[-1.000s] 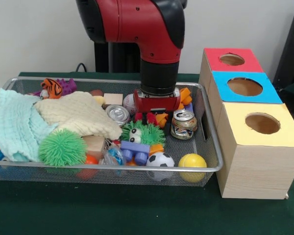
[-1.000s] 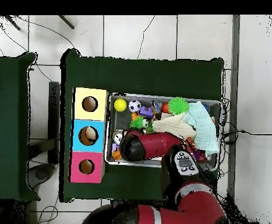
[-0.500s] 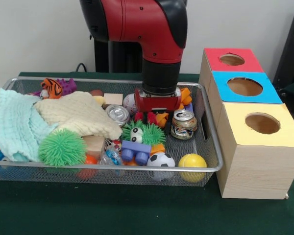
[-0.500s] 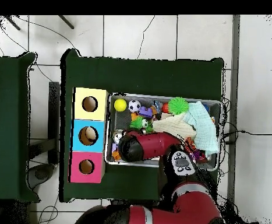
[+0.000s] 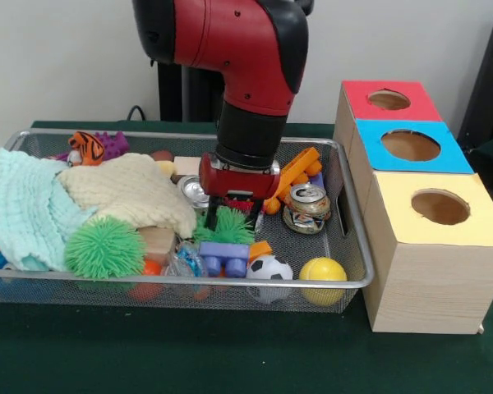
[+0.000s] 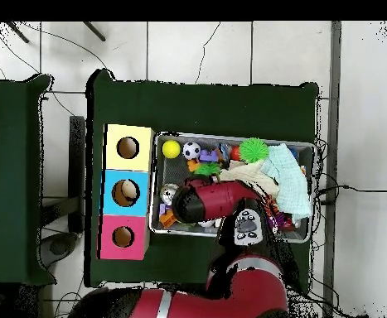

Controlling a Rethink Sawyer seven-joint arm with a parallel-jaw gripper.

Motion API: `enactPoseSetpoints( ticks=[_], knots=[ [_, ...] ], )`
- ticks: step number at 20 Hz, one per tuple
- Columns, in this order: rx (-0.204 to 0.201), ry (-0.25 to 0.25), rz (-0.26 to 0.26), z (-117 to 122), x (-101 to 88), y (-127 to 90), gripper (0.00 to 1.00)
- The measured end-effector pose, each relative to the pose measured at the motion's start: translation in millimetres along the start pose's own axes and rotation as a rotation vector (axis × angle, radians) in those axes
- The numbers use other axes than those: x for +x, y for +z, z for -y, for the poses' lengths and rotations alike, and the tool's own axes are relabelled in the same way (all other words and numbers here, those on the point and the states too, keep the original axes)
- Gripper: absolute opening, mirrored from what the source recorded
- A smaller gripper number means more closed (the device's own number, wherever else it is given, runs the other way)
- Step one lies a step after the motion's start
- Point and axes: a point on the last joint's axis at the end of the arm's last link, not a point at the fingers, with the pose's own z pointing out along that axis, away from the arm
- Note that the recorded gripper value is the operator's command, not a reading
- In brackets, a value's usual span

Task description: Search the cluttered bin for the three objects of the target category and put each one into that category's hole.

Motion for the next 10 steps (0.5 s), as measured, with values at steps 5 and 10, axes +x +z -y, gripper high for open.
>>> enactPoseSetpoints(
  ticks=[5, 10],
  knots=[
    [0.049, -0.006, 0.007, 19.6, -6.0, 6.4, 0.0],
    [0.062, 0.009, 0.013, 27.5, -11.1, 6.1, 0.0]
  ],
)
